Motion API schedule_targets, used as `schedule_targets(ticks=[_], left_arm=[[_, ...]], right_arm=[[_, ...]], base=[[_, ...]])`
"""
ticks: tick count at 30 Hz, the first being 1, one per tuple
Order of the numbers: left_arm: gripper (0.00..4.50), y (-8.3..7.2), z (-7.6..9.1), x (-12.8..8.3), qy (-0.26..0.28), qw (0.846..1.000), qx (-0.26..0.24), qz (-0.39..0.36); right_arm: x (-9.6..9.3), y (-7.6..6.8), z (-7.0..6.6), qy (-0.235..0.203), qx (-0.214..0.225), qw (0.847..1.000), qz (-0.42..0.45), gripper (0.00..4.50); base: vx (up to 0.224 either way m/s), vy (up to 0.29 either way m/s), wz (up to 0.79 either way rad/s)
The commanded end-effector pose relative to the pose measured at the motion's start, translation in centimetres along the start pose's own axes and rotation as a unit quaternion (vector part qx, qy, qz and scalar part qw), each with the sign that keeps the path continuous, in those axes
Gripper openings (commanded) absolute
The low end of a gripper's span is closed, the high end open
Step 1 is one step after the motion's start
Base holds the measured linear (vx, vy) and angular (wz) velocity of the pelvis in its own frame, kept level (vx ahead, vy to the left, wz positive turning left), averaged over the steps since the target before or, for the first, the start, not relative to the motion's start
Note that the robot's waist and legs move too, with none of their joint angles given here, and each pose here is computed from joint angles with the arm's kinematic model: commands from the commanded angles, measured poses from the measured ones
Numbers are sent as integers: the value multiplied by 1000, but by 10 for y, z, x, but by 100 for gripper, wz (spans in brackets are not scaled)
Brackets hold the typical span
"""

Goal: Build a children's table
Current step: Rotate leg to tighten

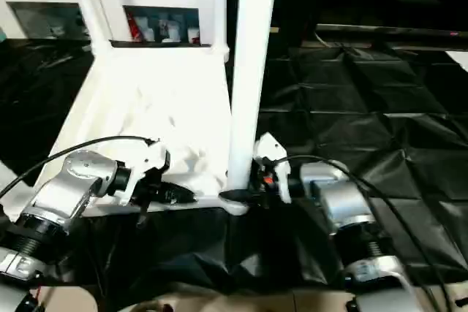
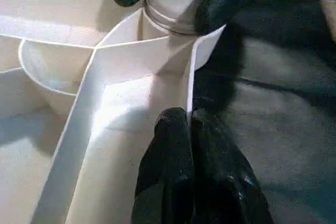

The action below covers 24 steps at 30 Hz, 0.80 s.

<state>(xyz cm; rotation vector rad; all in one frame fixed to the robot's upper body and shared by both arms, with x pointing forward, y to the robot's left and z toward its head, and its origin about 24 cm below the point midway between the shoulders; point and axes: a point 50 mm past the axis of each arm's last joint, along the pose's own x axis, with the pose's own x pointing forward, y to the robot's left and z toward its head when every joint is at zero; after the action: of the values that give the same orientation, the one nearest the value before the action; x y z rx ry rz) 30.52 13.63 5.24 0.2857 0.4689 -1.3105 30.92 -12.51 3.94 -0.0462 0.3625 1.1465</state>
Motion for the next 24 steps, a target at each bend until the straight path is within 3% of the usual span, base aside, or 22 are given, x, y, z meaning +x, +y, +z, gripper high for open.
schedule_targets(ticks=[1, 7, 11, 15, 18, 24], left_arm=[[0, 5, 42, 24, -67, 996, 37, 35], [0, 9, 49, 35, -73, 993, 31, 84], [0, 7, 60, 52, -93, 988, 17, 123], [0, 3, 62, 55, -101, 989, 20, 108], [0, 1, 59, 52, -99, 990, 26, 95], [0, 1, 53, 43, -92, 993, 36, 70]], right_arm=[[37, 9, -7, 12, 28, 998, -50, 256], [51, 5, -6, -13, 70, 989, -132, 254], [73, 10, -5, -30, 108, 976, -186, 254], [80, 17, 0, -40, 89, 984, -152, 254], [78, 19, 4, -55, 86, 987, -124, 324], [64, 16, 7, -45, 43, 996, -68, 372]], base=[[0, 0, 0], [0, 0, 0], [0, 0, 0], [0, 0, 0], [0, 0, 0], [0, 0, 0]])
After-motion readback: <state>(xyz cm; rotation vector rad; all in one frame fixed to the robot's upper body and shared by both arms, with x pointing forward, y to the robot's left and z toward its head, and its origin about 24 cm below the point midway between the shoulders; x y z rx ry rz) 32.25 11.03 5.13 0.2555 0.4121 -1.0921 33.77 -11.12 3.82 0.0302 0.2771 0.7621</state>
